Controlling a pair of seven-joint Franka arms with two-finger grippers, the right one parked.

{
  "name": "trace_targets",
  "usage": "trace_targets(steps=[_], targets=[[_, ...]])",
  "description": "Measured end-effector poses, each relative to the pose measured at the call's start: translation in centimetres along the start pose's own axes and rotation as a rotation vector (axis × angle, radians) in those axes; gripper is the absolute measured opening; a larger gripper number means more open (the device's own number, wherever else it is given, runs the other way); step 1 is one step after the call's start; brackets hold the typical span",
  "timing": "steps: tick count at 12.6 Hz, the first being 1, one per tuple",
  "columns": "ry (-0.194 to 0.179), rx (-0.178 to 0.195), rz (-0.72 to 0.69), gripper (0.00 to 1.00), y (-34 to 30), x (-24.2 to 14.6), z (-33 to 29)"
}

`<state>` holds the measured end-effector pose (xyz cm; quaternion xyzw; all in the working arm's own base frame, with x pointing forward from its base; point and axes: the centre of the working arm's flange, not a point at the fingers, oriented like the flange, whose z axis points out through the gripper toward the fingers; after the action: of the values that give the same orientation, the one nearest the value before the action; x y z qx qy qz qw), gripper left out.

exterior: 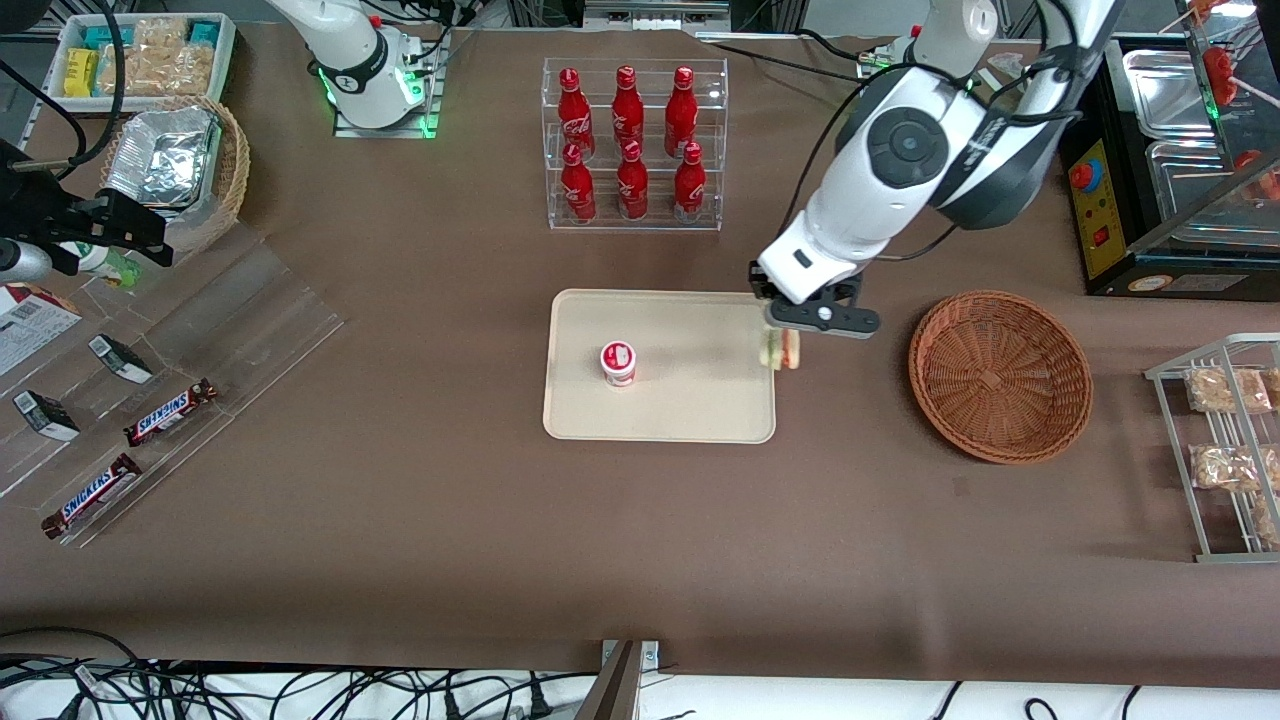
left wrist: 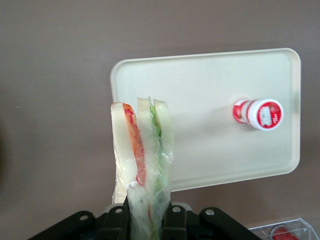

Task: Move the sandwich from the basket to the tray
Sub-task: 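Lift the sandwich and carry it toward the cream tray, then lower the sandwich onto the tray beside the yogurt bottle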

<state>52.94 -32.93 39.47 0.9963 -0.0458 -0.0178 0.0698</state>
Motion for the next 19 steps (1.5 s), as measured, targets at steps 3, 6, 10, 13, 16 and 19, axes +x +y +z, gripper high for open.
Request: trace_targets(steps=[3,6,10,13,16,19], targets=[[-0.026,-0.037,-0.006,0.19,2.2,-0.1,4.1],[-0.023,-0.006,-0.014,0.19,2.5,0.2,8.0],[0.002,0.056,-0.018,0.19,3.2,0.0,14.2],[-0.022,0.038,-0.021,0.19,3.1,-0.1,17.3],[-0.027,0.034,-0.018,0.17,3.4,-0.2,17.7],[-0.025,0.034,-0.033,0.35,3.3,-0.1,17.7]])
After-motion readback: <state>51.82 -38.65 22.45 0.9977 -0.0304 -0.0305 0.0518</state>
